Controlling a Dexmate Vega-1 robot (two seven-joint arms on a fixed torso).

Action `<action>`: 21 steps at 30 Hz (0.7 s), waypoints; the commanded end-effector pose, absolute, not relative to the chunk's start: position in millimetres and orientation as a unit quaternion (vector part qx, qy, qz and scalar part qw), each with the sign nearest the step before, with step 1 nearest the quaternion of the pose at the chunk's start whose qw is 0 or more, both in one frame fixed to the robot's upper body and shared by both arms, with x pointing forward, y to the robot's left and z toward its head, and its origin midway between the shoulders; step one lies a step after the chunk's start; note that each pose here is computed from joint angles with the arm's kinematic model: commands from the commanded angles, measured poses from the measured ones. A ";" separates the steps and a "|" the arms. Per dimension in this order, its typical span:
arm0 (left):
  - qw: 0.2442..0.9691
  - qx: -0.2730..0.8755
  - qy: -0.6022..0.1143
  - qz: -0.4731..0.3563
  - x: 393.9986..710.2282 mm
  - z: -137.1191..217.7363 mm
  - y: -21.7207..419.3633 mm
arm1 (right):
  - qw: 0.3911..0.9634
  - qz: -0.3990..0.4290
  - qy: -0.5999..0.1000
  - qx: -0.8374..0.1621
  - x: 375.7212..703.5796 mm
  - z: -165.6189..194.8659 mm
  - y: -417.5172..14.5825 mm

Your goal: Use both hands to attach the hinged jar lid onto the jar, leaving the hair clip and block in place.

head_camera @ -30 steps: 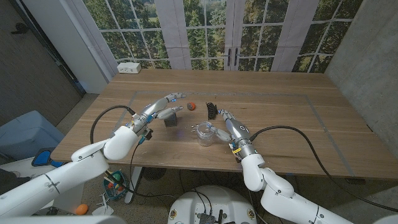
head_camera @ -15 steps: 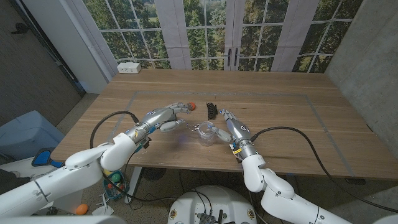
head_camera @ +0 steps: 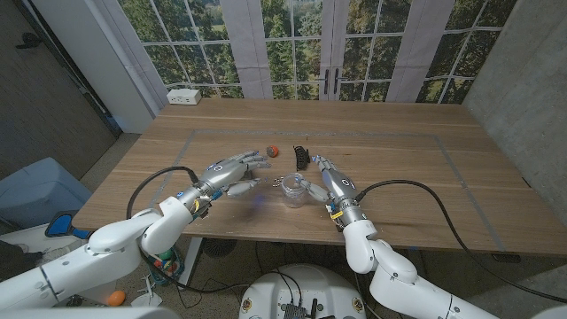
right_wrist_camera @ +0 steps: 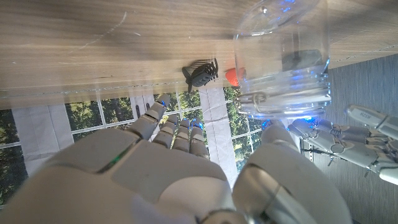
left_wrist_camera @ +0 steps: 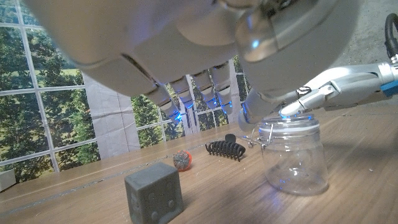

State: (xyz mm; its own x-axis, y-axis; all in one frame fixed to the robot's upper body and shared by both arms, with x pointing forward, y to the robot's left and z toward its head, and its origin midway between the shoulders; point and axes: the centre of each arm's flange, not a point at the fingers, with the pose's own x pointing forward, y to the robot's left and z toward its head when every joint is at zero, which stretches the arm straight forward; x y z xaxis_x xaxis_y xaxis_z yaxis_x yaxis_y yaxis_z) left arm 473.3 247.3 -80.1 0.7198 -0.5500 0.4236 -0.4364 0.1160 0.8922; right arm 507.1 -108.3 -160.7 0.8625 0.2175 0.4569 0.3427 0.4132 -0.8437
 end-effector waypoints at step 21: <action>0.645 0.696 -0.298 -0.108 489.3 -87.6 232.6 | 0.803 -0.037 -0.258 -0.535 508.6 -161.2 -108.8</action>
